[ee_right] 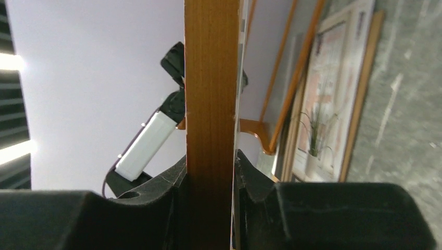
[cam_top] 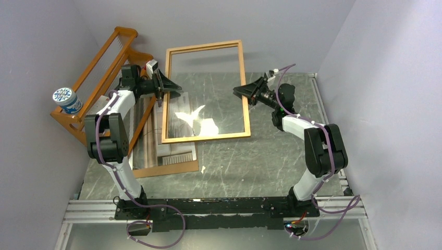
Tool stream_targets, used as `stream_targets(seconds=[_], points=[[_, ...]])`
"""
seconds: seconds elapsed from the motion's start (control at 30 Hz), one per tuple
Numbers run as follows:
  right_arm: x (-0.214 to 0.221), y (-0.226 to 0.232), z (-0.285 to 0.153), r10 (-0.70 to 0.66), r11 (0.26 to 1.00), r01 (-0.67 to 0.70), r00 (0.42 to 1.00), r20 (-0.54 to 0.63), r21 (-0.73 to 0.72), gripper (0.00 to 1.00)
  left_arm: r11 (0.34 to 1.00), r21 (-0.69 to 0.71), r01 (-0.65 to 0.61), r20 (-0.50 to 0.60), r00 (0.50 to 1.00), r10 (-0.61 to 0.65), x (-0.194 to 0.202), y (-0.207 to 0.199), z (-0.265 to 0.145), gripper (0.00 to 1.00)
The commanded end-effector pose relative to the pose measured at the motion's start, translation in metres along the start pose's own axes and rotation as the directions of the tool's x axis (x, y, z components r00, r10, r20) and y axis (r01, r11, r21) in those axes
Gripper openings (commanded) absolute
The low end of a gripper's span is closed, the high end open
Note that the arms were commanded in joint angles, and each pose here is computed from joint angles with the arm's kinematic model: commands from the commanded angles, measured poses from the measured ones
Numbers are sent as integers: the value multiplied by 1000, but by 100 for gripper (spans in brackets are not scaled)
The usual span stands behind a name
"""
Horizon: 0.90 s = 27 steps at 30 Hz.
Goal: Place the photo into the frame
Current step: Pick up the photo frame from the center of the board, then place the photo frame at the center of the board.
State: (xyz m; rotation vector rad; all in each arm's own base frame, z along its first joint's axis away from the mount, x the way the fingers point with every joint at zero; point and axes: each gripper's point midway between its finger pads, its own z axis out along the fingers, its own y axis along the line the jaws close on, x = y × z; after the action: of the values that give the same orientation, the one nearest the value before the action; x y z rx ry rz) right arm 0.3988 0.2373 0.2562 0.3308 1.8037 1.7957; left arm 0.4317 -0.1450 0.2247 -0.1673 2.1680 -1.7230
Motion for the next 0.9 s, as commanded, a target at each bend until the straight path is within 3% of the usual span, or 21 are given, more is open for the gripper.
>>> stream_targets(seconds=[0.0,0.3,0.6,0.87], points=[[0,-14,-7,-56,998,56,998,22,22,25,999,22,-31,6,999,31,-2,7,4,59],[14,-69,-13,6,996,-7,1000,8,88,31,999,-20,31,16,999,-31,1,49,12,59],[40,-127,-5,56,987,-45,996,-67,154,40,943,-333,24,38,999,-12,19,106,-2,56],[59,-155,4,76,979,-51,990,-123,197,44,893,-448,36,67,998,-6,28,132,-15,56]])
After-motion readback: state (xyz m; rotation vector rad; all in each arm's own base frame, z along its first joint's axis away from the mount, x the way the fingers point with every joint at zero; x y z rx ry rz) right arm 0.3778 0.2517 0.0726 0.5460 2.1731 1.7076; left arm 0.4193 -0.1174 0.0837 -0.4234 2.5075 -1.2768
